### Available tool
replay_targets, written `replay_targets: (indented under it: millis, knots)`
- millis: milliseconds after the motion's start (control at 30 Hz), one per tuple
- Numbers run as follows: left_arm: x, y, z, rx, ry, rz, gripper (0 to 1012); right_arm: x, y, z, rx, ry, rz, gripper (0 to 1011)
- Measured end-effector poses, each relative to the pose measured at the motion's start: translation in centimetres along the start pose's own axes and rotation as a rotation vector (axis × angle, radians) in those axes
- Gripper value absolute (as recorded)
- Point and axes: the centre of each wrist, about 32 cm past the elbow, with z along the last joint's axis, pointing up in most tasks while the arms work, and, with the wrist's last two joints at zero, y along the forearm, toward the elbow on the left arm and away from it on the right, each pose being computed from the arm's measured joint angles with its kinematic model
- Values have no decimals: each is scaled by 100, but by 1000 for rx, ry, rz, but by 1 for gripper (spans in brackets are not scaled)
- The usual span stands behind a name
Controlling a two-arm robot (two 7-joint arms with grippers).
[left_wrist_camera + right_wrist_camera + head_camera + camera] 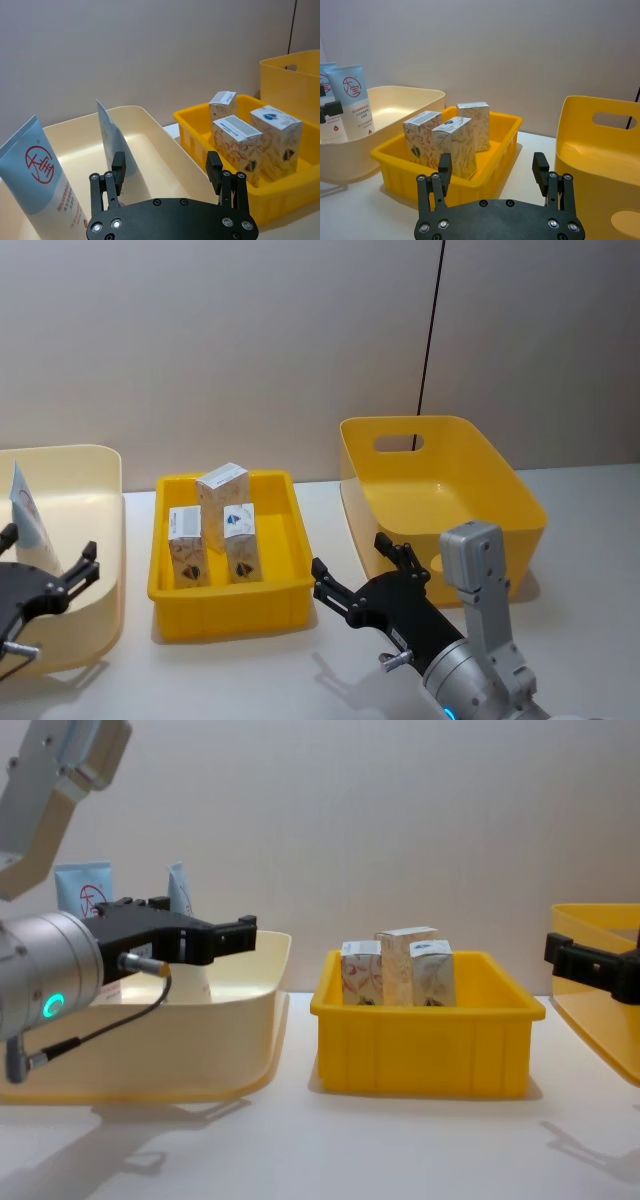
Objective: Bimanual collaborative sorting of washing and personal care products
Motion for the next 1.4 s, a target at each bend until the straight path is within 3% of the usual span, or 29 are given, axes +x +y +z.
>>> replay_targets:
  millis: [200,633,1033,1400]
  knots:
    - [92,-70,63,32,55,26,1000,0,0,0,0,0,0,1001]
    - [210,-178,122,104,145,77,999,0,0,0,0,0,0,1001]
    - [243,-283,143,127,174,93,997,0,0,0,0,0,0,1001]
    - [190,-447,176,118,177,71,999,0,0,0,0,0,0,1001]
